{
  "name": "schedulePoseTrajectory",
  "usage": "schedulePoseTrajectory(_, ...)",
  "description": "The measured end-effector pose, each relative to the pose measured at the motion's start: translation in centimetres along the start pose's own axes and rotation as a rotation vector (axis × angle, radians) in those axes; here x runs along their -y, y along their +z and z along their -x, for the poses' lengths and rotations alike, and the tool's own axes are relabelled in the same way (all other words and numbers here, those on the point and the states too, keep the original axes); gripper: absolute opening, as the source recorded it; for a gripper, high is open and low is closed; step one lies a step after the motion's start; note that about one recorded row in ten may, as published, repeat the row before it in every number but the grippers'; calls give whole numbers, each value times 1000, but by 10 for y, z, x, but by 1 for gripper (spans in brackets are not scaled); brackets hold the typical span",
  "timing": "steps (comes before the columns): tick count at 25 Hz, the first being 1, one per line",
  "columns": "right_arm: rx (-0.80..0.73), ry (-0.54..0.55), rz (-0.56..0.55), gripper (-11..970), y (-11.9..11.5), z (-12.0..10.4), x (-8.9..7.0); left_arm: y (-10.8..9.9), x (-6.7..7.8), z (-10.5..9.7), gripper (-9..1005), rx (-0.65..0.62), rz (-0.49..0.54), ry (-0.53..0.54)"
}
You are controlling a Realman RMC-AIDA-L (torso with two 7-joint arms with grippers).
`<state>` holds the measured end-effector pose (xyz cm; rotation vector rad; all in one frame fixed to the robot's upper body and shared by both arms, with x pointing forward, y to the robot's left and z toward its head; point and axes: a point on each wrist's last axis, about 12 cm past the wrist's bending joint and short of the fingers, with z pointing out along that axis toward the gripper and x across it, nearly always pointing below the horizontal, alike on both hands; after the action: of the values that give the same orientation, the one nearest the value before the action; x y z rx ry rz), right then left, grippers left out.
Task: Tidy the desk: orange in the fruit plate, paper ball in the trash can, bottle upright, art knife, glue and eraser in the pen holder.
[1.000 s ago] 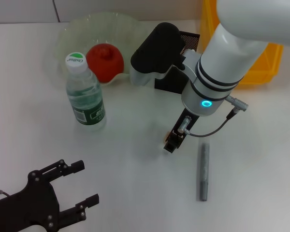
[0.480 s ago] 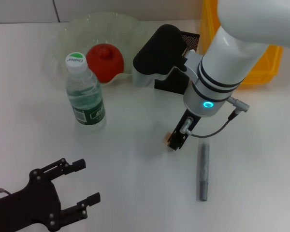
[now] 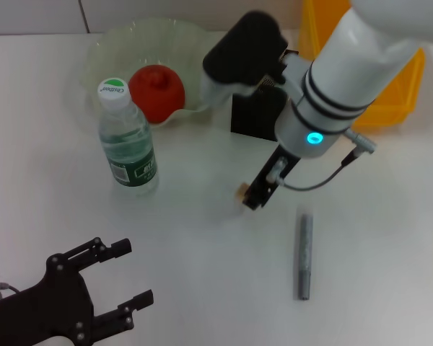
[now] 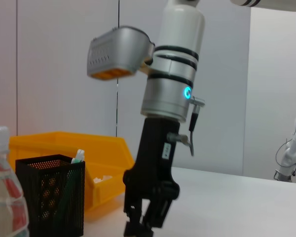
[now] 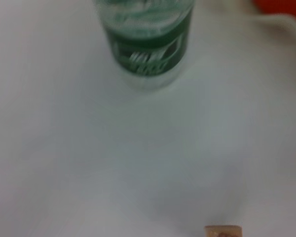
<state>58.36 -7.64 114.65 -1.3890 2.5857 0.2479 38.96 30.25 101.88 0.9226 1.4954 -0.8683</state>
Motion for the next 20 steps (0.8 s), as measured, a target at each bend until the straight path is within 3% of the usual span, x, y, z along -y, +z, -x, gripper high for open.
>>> schedulePoseTrajectory(6,94,50,-61,251,-33,3,18,5,-3,2,736,11,-13,10)
schedulePoseTrajectory(9,200,78,-91,250,-64,9,28,7,-4,4,735,18,-22,17)
schedulePoseTrajectory(15,342,113,-154,253,-103,19,46,11,-4,5,735,25,-34,19)
schedulePoseTrajectory(20,402,158,-245,257,-117,23,67,14,-4,5,736,28,-37,17)
